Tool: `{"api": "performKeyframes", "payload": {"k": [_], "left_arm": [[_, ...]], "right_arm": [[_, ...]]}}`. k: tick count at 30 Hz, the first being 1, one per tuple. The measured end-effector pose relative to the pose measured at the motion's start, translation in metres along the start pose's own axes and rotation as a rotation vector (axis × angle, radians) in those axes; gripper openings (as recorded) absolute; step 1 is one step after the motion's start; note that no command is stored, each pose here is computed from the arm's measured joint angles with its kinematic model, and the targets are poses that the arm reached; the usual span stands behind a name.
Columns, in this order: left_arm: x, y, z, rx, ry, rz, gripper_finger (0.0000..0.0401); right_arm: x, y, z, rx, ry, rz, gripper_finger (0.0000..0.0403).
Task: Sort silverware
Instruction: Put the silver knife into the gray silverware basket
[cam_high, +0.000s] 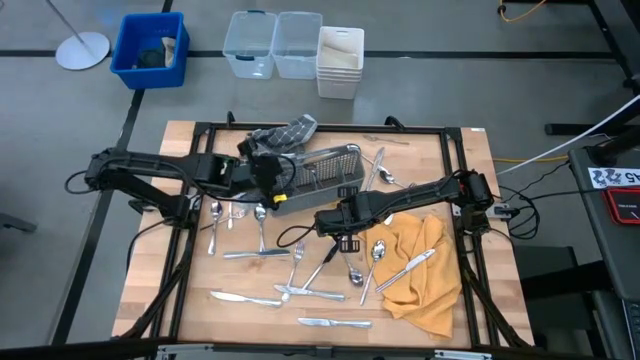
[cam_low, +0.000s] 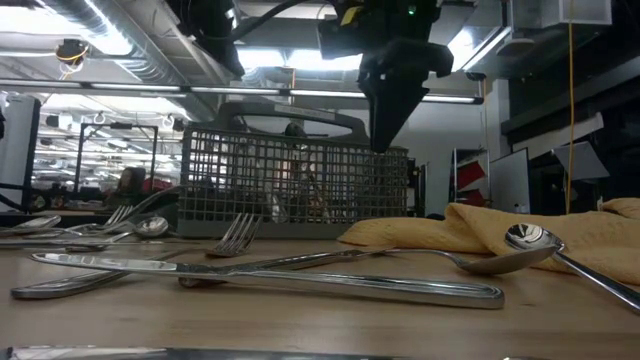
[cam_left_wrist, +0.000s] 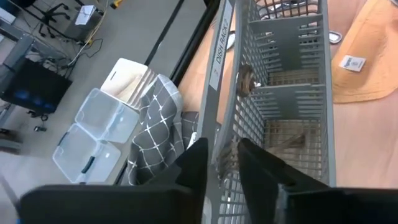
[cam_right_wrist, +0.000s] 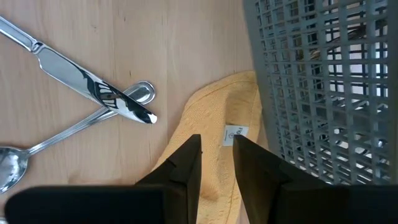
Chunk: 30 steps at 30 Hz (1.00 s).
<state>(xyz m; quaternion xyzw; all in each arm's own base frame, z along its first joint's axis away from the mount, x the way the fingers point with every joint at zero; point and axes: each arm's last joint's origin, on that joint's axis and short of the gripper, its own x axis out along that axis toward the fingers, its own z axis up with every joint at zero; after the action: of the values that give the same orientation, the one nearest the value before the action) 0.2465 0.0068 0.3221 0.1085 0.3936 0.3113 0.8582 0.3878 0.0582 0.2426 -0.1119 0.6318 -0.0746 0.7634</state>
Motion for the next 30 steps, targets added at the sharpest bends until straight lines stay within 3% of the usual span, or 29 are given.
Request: {"api": "performKeyframes", "payload": {"k": [4,8,14,21,30], "left_arm": [[-0.010,-0.001,-0.001,-0.074,-0.018,-0.062,0.0104],[-0.025,-0.005,-0.006,-0.181,0.004,-0.245,0.0103],[-0.046,-0.018,-0.027,-0.289,0.230,-0.486,0.0093],[-0.049,-0.055,-0.065,-0.272,0.374,-0.506,0.0097],[-0.028,-0.086,-0.101,-0.249,0.340,-0.560,0.0093]], "right_arm": [[0.000,0.000,0.000,0.000,0.000,0.000,0.0096],[0.000,0.000,0.001,0.002,-0.005,0.000,0.0096],[0.012,0.004,0.000,0.009,-0.030,0.013,0.0096],[0.034,0.010,-0.008,0.008,-0.020,0.015,0.0096],[0.049,0.017,-0.009,0.022,-0.067,0.109,0.0096]]}}
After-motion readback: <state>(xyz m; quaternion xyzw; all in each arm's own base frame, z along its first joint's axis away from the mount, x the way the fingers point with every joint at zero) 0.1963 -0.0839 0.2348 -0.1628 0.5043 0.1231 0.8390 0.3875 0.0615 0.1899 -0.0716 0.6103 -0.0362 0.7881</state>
